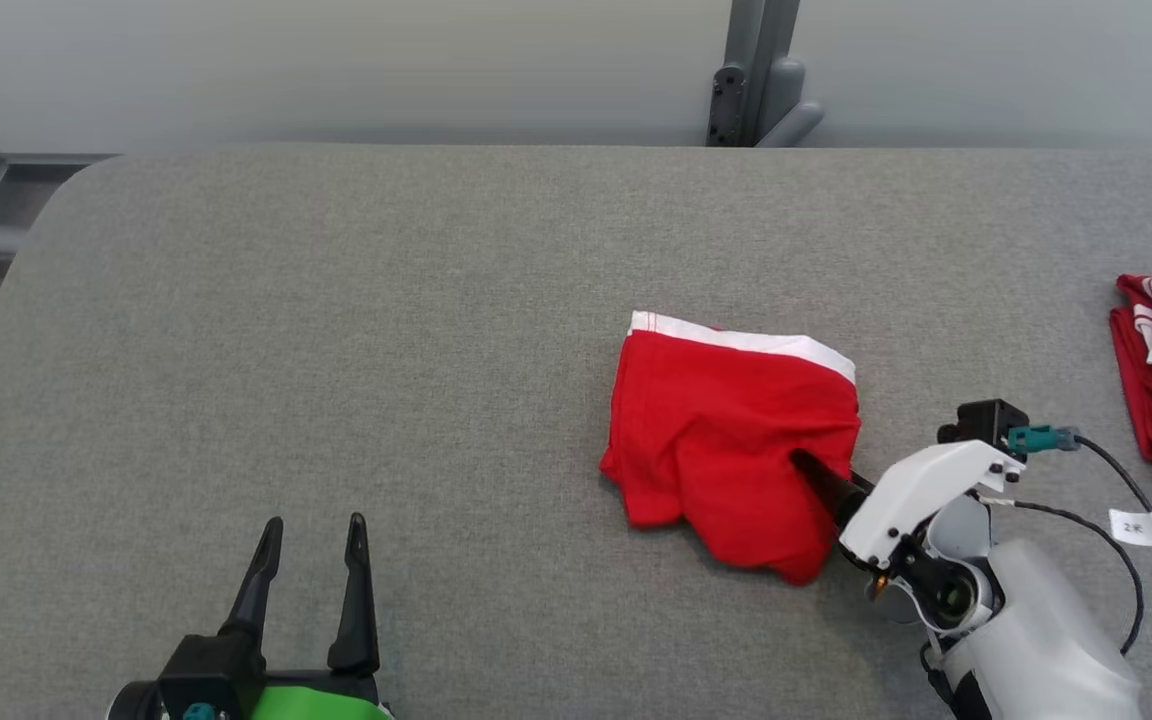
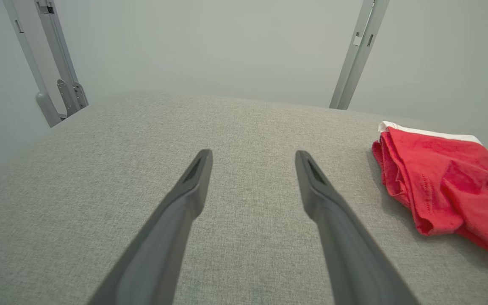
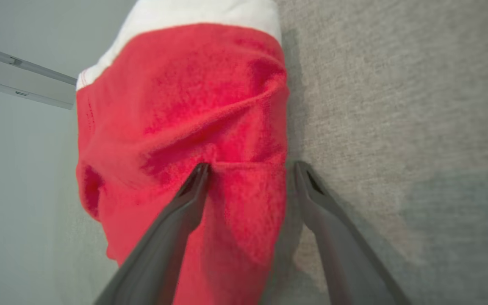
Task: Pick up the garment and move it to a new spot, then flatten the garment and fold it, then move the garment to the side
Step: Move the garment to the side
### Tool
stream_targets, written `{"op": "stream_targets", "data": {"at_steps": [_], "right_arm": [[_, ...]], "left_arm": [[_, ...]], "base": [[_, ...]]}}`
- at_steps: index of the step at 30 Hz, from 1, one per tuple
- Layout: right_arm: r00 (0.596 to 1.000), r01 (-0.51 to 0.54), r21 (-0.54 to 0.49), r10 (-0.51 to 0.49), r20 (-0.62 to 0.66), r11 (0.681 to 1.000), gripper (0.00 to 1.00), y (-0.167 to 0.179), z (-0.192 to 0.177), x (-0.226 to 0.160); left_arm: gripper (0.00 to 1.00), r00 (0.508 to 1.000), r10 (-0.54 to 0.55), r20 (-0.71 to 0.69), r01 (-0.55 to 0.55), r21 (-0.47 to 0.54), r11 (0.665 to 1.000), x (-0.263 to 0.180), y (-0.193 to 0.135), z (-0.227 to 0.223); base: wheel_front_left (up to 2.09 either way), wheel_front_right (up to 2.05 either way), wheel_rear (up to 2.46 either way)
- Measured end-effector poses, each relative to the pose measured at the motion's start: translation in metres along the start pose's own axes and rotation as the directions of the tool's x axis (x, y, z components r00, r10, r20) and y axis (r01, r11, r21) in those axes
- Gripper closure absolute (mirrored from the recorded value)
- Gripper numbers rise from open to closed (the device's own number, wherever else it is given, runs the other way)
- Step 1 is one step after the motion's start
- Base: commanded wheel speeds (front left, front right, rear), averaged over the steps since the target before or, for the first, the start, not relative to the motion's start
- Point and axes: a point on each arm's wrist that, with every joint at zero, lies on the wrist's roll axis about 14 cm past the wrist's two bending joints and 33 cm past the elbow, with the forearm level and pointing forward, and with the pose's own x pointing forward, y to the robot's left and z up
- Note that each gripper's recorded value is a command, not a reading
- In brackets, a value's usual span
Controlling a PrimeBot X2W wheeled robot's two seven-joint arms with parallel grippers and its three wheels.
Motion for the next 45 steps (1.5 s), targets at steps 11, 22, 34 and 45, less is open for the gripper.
{"op": "stream_targets", "data": {"at_steps": [11,22,34,45], "right_arm": [[0.999,-0.046,-0.005,0.046,0.009,0.999,1.0,0.023,0.015,0.032],[0.976,0.209,-0.268,-0.184,0.115,0.94,1.0,-0.069,0.162,-0.067],[0.845,0.535,-0.298,-0.5,0.191,0.79,1.0,-0.146,0.228,-0.106],[0.72,0.657,-0.506,-0.664,0.203,0.559,0.0,-0.179,0.233,-0.11]], "left_arm": [[0.0,0.999,0.041,-0.01,-0.041,-0.011,0.999,0.007,0.01,-0.003],[0.0,0.996,-0.092,0.001,0.092,-0.034,0.995,0.032,-0.03,-0.002],[0.0,0.981,-0.185,-0.063,0.181,-0.053,0.982,0.062,-0.054,-0.029],[0.0,0.983,-0.142,-0.118,0.139,-0.031,0.99,0.064,-0.034,-0.047]], "base": [[0.0,0.0,0.0],[0.0,0.0,0.0],[0.0,0.0,0.0],[0.0,0.0,0.0]]}}
